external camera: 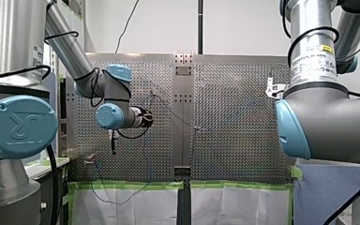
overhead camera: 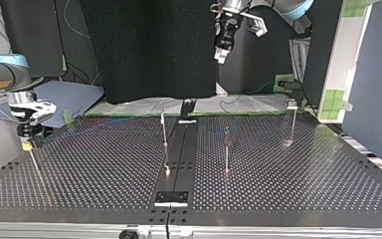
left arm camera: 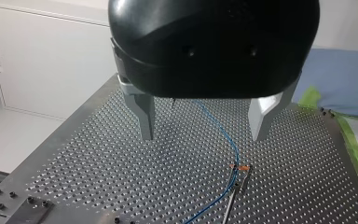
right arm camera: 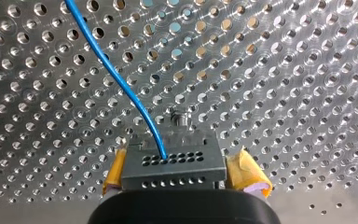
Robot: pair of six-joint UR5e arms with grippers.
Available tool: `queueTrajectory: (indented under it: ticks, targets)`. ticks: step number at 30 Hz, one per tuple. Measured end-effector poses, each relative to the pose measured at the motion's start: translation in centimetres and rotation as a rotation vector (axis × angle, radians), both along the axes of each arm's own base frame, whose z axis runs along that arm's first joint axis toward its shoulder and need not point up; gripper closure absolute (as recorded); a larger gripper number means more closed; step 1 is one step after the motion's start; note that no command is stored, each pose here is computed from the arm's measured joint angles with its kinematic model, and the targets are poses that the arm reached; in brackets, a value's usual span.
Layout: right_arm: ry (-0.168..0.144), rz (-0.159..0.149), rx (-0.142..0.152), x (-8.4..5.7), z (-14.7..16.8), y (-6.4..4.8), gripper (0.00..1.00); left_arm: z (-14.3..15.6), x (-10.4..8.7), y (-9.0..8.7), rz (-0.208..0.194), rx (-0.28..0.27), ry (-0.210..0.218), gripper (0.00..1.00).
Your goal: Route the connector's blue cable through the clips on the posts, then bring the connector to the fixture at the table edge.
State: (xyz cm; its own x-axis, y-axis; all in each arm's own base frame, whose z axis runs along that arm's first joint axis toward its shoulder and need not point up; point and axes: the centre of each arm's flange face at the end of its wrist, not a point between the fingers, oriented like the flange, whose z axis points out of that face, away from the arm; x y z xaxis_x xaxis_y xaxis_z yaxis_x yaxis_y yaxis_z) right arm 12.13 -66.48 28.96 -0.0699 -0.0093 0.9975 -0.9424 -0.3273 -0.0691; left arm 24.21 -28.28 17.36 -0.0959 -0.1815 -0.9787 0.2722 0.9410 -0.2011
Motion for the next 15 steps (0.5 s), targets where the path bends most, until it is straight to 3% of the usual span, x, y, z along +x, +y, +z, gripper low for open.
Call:
queueTrajectory:
  ticks: [15]
  targets:
    - [0.0, -0.01, 0.002, 0.06, -0.02, 0.01, 0.11, 0.0, 0.0, 0.0, 0.0, 0.0, 0.0, 0.01]
